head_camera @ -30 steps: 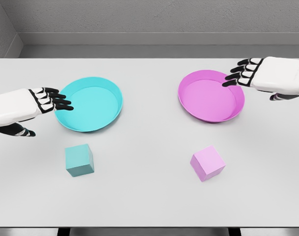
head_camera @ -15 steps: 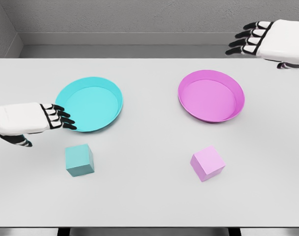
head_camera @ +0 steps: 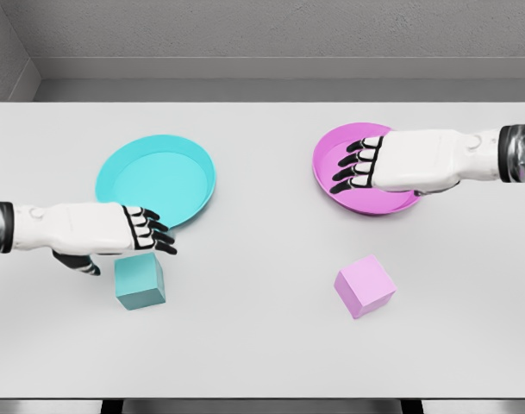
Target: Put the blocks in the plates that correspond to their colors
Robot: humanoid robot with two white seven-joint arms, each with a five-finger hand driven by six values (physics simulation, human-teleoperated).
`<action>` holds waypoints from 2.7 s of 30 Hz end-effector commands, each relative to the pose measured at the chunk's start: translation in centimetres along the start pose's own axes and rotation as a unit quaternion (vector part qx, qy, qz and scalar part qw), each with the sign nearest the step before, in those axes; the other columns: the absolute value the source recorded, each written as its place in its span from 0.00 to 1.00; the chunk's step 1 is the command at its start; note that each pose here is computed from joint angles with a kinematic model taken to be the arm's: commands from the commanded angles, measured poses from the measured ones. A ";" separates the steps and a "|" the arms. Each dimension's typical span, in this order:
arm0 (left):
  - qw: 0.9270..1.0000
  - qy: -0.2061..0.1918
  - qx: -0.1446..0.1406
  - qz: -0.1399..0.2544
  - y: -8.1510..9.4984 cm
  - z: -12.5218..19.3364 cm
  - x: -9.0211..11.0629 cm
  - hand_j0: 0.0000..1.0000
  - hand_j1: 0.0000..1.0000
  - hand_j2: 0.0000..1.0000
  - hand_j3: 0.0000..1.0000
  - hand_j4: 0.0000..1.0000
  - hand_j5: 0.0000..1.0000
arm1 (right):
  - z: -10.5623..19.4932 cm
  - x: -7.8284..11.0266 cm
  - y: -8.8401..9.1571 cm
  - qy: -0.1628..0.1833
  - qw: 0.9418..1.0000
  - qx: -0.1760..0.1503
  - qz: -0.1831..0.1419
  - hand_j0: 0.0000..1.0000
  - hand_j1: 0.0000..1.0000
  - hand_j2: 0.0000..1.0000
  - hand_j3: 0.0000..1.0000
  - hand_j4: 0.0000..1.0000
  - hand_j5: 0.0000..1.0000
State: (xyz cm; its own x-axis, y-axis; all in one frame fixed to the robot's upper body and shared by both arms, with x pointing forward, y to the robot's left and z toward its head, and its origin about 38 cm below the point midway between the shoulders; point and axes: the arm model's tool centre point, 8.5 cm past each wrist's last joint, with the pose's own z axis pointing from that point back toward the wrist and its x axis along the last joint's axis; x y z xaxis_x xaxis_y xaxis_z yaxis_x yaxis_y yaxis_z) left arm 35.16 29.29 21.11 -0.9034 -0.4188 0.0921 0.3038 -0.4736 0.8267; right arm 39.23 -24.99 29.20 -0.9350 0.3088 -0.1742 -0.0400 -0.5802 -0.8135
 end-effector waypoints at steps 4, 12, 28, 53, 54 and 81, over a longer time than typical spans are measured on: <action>1.000 -0.015 -0.017 0.011 -1.2 -0.9 0.6 1.00 1.00 1.00 1.00 1.00 1.00 | -2.3 1.6 1.8 -0.041 0.999 0.026 -0.016 1.00 1.00 1.00 1.00 1.00 1.00; 0.999 -0.017 -0.030 0.006 -1.7 -1.4 0.8 1.00 1.00 1.00 1.00 1.00 1.00 | -3.2 2.6 3.4 -0.061 0.997 0.049 -0.027 1.00 1.00 1.00 1.00 1.00 1.00; 0.999 -0.024 -0.032 -0.002 -1.8 -2.3 1.1 0.81 0.81 0.81 0.81 0.81 0.81 | -4.9 4.1 4.4 -0.093 0.993 0.064 -0.032 1.00 1.00 1.00 1.00 1.00 1.00; 0.999 -0.007 -0.004 -0.032 1.5 -1.2 0.0 0.35 0.35 0.35 0.35 0.35 0.35 | -6.3 6.4 7.4 -0.134 0.984 0.108 -0.051 0.65 0.65 0.65 0.65 0.65 0.65; 0.999 -0.004 -0.001 -0.037 2.1 -1.0 -0.1 0.35 0.35 0.35 0.35 0.35 0.35 | -6.3 6.4 7.4 -0.134 0.984 0.109 -0.050 0.62 0.62 0.62 0.62 0.62 0.62; 0.994 0.084 0.067 0.037 5.5 -3.4 -10.0 0.64 0.64 0.64 0.64 0.64 0.64 | 0.4 -7.1 0.4 0.034 0.983 -0.089 -0.156 0.70 0.70 0.70 0.70 0.70 0.70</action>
State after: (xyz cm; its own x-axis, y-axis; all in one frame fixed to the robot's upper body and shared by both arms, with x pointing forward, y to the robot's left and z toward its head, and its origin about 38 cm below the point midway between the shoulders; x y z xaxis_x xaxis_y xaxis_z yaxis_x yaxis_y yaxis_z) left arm 46.37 28.16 23.50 -0.8262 -0.5612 0.0495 0.2917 -0.3509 0.8898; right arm 44.62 -26.69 29.18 -0.8833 0.4647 0.0615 -0.2520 -0.3602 -0.8982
